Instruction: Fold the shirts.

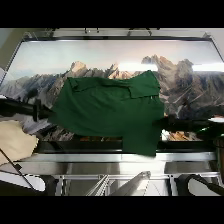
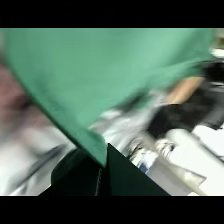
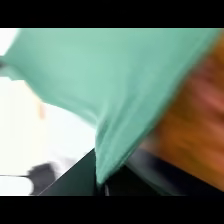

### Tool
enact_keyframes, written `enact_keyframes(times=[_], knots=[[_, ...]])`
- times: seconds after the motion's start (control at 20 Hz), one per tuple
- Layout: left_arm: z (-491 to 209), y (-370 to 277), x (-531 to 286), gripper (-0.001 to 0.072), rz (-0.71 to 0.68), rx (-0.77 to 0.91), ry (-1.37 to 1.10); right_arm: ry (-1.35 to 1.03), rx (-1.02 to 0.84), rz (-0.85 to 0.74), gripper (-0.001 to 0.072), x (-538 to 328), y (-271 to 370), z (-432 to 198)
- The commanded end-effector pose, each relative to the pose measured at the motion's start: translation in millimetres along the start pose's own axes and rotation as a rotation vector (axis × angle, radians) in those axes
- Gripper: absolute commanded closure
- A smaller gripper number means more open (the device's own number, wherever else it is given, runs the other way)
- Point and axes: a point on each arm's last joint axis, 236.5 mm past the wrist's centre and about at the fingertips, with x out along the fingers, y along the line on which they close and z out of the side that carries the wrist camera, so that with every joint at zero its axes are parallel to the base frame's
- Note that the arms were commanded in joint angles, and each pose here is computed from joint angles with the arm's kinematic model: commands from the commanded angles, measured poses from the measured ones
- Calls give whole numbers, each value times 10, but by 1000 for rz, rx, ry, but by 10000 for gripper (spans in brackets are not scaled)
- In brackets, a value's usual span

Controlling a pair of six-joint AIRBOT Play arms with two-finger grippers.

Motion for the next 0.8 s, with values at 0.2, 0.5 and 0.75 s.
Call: enact_keyframes(times=[0.2, 0.5, 0.75], knots=[[-1269, -3418, -789, 688, -457, 1080, -385, -592, -877, 198, 682, -1542, 3246, 83], [-2555, -4650, -1376, 687, -230, 1595, -782, -1047, -1281, 32, 682, -2205, 4748, -366], [-1796, -4316, -1788, 687, -225, 1359, -779, -1014, -1217, 33, 682, -2402, 4687, 159]])
